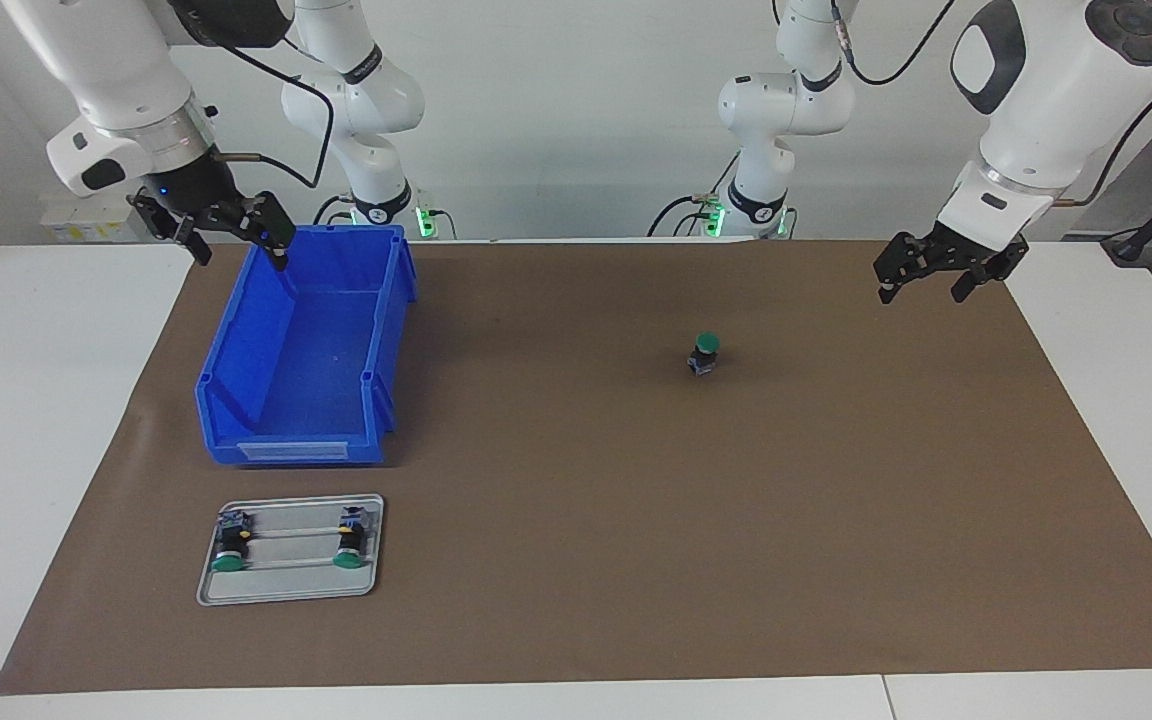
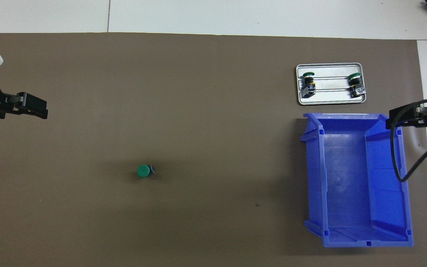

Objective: Place and press button with both arms
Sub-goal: 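Swing the right gripper from the bin toward the green button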

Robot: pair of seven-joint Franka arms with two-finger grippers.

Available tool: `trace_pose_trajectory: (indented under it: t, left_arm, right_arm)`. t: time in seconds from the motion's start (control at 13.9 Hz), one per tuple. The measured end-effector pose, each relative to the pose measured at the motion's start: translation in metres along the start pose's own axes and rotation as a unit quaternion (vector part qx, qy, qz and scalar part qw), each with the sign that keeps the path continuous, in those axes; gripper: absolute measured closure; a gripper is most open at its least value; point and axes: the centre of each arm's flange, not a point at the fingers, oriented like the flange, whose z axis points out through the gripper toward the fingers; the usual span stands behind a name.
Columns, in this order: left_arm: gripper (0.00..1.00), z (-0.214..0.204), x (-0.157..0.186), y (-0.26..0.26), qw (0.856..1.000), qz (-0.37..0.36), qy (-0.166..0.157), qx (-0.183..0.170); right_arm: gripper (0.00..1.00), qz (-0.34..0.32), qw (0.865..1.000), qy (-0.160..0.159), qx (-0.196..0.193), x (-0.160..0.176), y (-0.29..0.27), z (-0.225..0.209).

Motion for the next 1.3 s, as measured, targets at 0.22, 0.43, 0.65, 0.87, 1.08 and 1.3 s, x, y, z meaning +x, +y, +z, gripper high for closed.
trace_pose_trajectory:
  t: [0.22,0.43,0.65,0.87,1.08,1.3]
  left_arm:
    - [0.0,0.0,0.0,0.0,1.0,0.0,0.0,0.0]
    - [0.0,0.0,0.0,0.0,1.0,0.0,0.0,0.0]
    - [0.0,0.0,0.0,0.0,1.0,0.0,0.0,0.0]
    - [0.0,0.0,0.0,0.0,1.0,0.0,0.0,0.0]
    - [0.0,0.0,0.0,0.0,1.0,0.0,0.0,0.0]
    - [0.0,0.0,0.0,0.0,1.0,0.0,0.0,0.0]
  right_arm:
    - [0.0,-0.003,1.0,0.006,0.001,-0.004,-0.002,-0.007]
    - [0.0,-0.019,1.0,0.014,0.002,-0.013,-0.051,-0.009]
    - [0.0,-0.013,0.999,0.038,0.009,-0.025,-0.13,0.003]
    - [0.0,-0.013,0.998,0.053,0.019,-0.038,-0.19,0.028]
    - [0.0,-0.007,0.998,0.061,0.029,-0.053,-0.256,0.053]
    - [0.0,-0.003,0.997,0.07,0.031,-0.067,-0.324,0.08]
